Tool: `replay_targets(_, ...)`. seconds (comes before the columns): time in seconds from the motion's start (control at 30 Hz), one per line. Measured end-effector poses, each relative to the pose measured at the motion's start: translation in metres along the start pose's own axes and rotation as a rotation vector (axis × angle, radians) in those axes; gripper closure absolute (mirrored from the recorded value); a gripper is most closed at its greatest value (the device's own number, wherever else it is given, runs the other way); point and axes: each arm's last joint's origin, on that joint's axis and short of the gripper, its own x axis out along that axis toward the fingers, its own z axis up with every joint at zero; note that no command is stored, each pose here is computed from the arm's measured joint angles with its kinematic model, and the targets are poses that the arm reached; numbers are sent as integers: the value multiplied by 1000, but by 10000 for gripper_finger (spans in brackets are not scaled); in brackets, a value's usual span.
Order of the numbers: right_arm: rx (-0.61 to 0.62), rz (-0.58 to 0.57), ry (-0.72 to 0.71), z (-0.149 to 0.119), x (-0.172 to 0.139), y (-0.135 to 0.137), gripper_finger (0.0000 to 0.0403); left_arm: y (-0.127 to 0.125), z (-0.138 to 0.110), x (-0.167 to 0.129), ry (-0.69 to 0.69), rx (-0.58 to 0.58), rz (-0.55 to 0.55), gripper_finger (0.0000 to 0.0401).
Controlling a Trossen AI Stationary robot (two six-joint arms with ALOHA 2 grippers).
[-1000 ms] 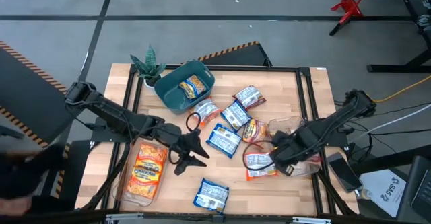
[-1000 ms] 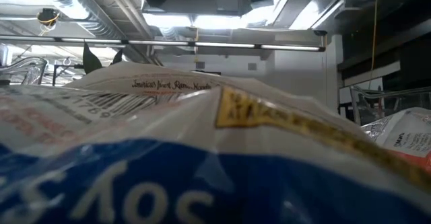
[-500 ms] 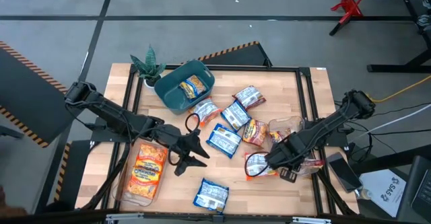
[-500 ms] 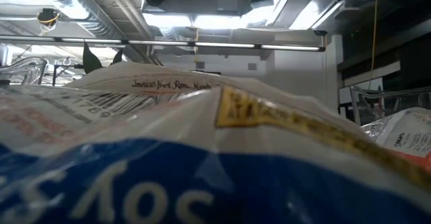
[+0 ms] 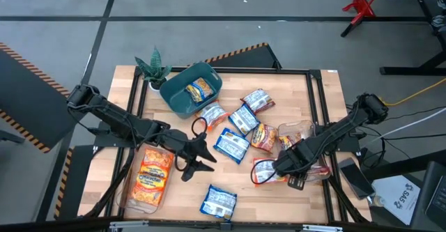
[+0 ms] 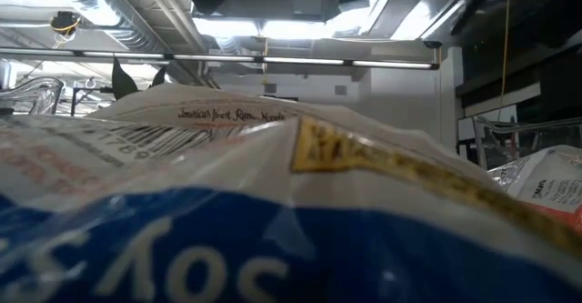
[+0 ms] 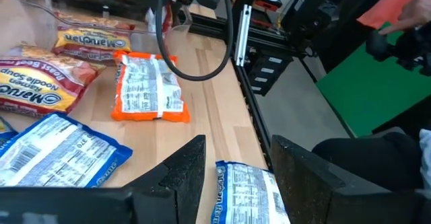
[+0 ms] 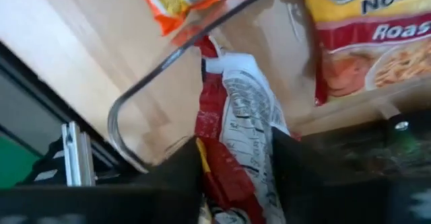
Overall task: Sort Maruchan noodles
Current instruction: Put the red noodle pack into the right transparent bin, then put the orange noodle pack into the left transparent bin
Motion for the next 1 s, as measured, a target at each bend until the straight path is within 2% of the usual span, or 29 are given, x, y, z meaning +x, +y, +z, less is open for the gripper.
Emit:
replay_targets(0.13,20,-45,-11,-3,-10,0,150,1,0,1,-7,14,17,238)
replay_targets(0.2,17,-45,-40,-4,-20,4,124,2,-1,3,-9,33,33,238)
replay_targets(0.27,13,-50,-80,-6,-35,8,116,5,-2,12,-34,53,45,238)
replay_targets(0.37,-4,-19,-191,-9,-62,18,124,11,-4,31,-90,86,23,238)
replay_targets(0.47,-32,40,-409,-8,-91,32,140,22,-10,56,-156,117,-11,238)
replay_targets(0.57,-112,81,-622,-5,-103,49,157,39,-21,80,-205,122,-7,238)
replay_targets(0.63,-168,63,-695,-4,-101,59,167,52,-29,93,-231,117,4,238)
replay_targets(0.73,-212,-5,-701,-4,-87,69,181,66,-38,116,-200,117,15,238)
replay_targets(0.87,-235,-86,-642,2,-66,79,192,69,-42,149,-148,136,-13,238)
replay_targets(1.0,-250,-141,-598,11,-49,86,196,71,-41,177,-69,220,71,238)
